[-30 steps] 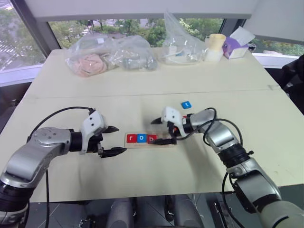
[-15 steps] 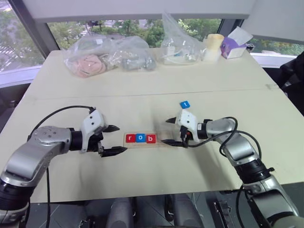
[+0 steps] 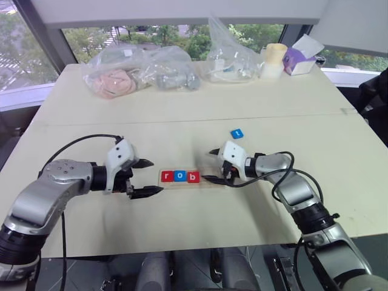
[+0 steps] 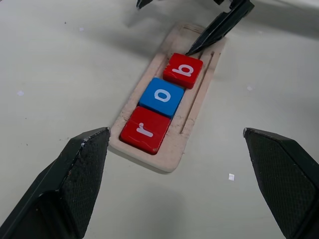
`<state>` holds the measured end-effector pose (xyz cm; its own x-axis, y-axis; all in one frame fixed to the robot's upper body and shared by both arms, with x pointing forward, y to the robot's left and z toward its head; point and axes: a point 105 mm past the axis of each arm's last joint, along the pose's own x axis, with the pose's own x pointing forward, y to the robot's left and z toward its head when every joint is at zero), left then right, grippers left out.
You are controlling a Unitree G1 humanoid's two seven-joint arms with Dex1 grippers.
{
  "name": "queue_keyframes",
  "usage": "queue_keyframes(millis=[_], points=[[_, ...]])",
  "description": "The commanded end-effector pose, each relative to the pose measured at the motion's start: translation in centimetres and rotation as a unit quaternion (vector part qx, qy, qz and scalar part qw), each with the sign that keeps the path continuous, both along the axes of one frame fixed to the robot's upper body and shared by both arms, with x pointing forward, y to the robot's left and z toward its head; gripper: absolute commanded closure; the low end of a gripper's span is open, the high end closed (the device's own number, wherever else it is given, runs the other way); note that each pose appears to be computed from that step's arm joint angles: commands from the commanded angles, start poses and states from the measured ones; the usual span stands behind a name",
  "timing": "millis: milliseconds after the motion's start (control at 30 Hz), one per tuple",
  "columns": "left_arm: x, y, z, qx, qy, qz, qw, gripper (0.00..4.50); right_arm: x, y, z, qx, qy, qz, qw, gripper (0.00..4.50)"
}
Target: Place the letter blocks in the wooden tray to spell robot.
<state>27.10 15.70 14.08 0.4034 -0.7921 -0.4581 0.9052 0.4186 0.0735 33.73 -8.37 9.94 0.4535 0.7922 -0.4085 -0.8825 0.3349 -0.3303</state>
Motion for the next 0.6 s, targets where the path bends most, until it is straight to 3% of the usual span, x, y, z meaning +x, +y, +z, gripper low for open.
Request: queue_keyframes(millis=[33,367,600], points=[[0.0,-0.2,0.5,0.001,-0.018,-0.004,1.000,0.00,0.4,1.1,1.3,0.014,-0.023,0.008,1.000,0.03],[-0.1,-0.2,0.3,0.001,-0.016,0.001,1.000,0.00,1.4,0.7,1.9,0.013,-0.037,-0.015,0.999,0.03],[-0.1,0.0,0.3,0.002,-0.015,0.004,1.000,0.00,-0.4,0.2,3.5,0.026,-0.046,0.002,0.999,0.03]])
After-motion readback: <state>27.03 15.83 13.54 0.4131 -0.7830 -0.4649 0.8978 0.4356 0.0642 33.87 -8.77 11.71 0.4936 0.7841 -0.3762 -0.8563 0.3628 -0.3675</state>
